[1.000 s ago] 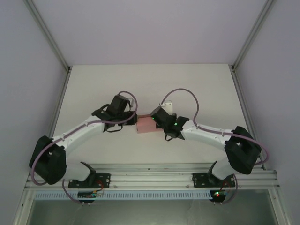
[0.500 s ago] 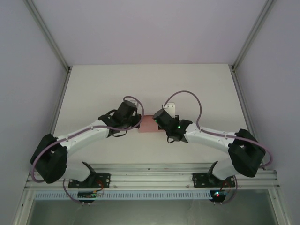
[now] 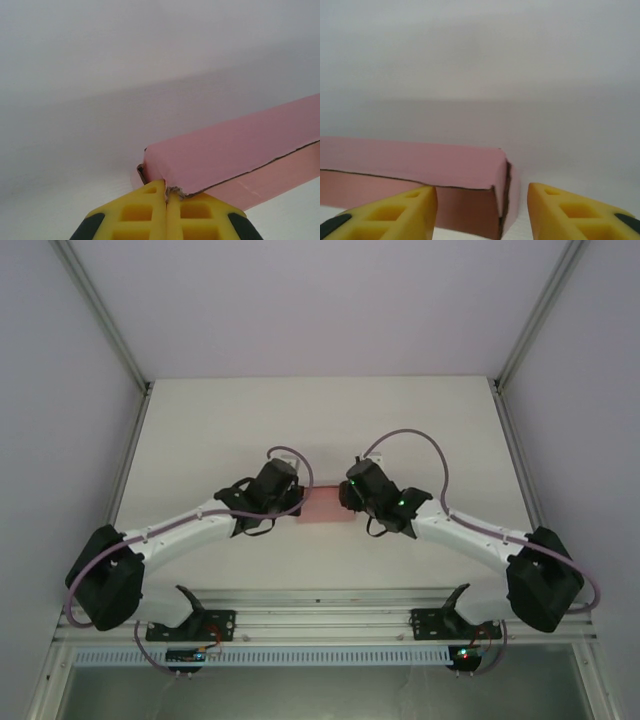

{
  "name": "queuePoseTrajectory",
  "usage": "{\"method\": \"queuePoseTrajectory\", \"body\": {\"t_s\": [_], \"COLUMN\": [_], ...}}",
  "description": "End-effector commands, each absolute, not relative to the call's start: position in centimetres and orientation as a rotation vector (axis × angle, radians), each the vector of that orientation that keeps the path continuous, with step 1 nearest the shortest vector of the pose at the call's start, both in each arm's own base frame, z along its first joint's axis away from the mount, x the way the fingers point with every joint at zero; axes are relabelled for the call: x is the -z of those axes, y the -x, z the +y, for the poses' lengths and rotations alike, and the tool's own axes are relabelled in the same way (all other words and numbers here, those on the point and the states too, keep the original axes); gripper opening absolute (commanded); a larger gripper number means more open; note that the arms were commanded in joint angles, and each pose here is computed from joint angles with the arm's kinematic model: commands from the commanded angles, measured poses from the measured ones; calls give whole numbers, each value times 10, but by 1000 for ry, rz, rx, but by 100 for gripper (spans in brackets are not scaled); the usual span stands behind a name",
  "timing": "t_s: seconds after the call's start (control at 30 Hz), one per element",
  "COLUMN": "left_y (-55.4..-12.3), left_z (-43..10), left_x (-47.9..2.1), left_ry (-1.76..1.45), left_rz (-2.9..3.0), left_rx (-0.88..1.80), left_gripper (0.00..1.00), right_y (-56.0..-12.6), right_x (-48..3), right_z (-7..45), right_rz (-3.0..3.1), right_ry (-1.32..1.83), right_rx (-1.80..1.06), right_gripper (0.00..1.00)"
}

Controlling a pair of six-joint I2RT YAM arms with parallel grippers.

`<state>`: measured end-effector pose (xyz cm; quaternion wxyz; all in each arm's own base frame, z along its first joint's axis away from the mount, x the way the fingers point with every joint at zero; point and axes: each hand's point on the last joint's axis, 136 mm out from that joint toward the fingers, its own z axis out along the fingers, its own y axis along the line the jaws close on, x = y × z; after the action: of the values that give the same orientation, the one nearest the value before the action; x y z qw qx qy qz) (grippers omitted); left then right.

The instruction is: Assemble paper box

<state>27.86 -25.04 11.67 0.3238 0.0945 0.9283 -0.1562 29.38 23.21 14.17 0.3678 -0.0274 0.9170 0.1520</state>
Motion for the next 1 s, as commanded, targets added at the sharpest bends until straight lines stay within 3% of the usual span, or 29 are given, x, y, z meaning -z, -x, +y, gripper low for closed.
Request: {"method": "queuePoseTrajectory", "body": {"t_s": [0.0,0.1,0.27,0.83,0.97], "left_y": [-215,-217,-219,-225,-226], "left_z": [-207,-209,-210,-219,-223], "left_x": [-43,-46,-50,-59,-66], "left_ry": [-383,-394,-401,-439,-453], "left_rz": [2775,2759,2739,2695,2680], "left_rx": [166,173,166,209,235], "left_gripper": [0,0,0,6,10], "right_y": [-294,-297,-308,-307,-300], "right_x": [-159,-165,-171,-118,-99], "right_z": [238,237,222,203,204], "right_rz": [2313,2295,2281,2446,2487], "right_ry": [106,108,40,-59,-109], "right_rx": [-476,-504,-488,-450,-486], "right_gripper": [60,70,74,61,54]}}
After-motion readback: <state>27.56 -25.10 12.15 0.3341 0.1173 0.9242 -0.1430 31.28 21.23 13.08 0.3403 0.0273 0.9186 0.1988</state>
